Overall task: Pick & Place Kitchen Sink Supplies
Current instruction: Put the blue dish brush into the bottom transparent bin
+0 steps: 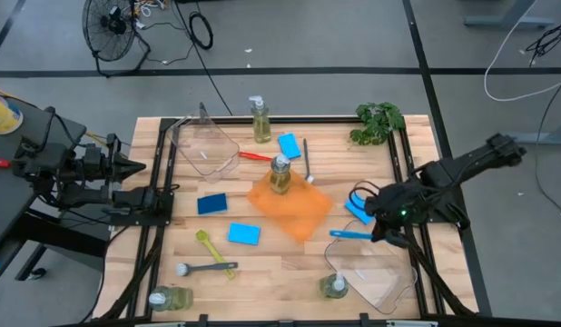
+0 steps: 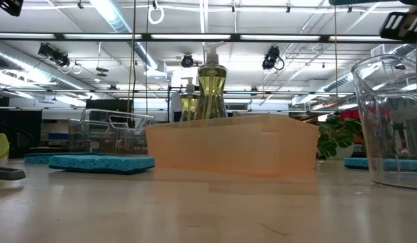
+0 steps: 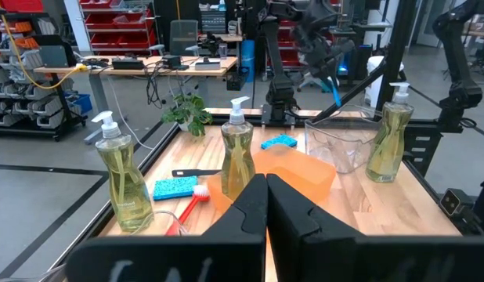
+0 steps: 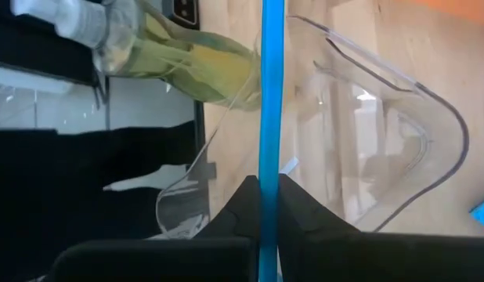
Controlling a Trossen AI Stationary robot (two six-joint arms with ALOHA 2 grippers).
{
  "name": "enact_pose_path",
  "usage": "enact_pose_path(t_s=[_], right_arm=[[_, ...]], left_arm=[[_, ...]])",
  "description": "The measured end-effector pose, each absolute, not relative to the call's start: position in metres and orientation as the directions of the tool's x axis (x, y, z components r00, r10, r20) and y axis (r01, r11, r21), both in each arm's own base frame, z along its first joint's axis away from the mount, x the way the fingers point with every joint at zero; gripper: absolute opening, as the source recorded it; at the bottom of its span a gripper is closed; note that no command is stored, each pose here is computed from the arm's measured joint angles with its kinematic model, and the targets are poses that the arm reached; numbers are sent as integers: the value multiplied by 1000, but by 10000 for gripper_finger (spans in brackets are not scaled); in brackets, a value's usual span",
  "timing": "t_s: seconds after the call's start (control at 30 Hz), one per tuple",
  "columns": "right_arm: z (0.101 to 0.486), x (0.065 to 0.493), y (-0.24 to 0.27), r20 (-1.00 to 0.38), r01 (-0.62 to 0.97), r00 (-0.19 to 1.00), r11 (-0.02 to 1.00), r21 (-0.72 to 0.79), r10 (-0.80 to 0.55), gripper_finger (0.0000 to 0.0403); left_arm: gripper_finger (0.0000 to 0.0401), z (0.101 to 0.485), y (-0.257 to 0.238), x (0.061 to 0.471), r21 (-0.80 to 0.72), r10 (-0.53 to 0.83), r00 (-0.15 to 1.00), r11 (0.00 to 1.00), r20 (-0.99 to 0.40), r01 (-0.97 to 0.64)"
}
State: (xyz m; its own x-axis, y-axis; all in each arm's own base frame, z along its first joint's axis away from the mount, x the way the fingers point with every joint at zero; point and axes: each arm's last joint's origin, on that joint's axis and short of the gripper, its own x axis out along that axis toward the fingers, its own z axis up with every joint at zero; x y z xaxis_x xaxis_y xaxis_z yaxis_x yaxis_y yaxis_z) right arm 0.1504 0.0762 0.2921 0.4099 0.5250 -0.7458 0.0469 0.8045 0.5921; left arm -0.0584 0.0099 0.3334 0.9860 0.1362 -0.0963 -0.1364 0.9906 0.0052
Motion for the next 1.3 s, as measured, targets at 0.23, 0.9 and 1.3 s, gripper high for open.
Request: enact_pose_path(t_s=[0.23,0.9,1.3], right_arm=[[274,150,91,-727,112,424,766,634,540,13],[206,134,118,-699,169,384,698,696,603,13],[201,134,124,-642,137,445,661,737,624,27]], left_arm=[[3,333,10,-58,5,137,986,991,-96,-137],[3,333,10,-59,5,136,986,991,-96,-136],[3,333,10,-58,5,136,986,991,-96,-136]])
